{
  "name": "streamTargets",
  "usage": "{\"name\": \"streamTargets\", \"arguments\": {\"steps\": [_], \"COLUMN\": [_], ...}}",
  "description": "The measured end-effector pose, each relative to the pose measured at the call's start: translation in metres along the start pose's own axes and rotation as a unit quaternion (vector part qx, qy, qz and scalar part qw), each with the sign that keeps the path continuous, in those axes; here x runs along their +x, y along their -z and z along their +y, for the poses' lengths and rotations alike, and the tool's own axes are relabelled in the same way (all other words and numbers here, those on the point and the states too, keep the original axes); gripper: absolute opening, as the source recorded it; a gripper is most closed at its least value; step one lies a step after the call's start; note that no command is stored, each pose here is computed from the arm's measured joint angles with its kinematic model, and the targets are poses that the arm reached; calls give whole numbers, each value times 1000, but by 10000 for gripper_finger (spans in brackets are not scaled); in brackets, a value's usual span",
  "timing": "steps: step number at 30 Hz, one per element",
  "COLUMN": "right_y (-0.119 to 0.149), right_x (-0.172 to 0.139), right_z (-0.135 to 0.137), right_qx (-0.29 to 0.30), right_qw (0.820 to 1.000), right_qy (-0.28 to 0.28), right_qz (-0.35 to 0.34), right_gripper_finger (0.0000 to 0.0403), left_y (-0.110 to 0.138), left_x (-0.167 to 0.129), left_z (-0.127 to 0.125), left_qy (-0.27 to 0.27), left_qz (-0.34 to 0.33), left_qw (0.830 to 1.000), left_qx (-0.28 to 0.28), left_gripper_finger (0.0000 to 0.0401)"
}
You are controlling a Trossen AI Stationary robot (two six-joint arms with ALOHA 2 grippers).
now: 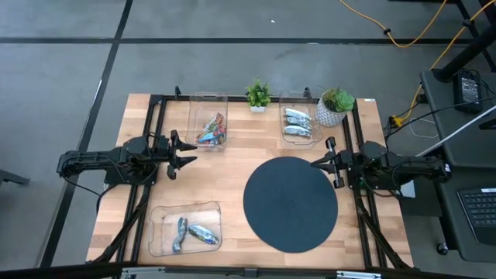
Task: Pick and place Granola Bars by type
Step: Return to Home Position
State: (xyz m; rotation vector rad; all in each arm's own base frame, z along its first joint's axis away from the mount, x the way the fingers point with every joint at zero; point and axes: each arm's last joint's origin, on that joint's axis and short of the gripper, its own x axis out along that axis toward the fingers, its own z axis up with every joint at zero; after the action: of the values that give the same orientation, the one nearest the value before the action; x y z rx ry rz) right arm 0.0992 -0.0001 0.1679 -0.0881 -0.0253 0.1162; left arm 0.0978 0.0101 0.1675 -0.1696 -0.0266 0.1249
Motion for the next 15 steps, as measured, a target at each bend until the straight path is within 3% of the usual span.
{"name": "streamTargets", "arguments": {"steps": [15], "right_y": [0], "right_x": [0], "right_z": [0], "right_qx": [0], "right_qw": [1000], "right_qy": [0], "right_qz": [0], "right_gripper_finger": [18], "left_y": [0], "left_x": [0], "left_z": [0], "left_qy": [0], "left_qz": [0], "left_qw": [1000], "left_qx": [0], "left_gripper_finger": [191]}}
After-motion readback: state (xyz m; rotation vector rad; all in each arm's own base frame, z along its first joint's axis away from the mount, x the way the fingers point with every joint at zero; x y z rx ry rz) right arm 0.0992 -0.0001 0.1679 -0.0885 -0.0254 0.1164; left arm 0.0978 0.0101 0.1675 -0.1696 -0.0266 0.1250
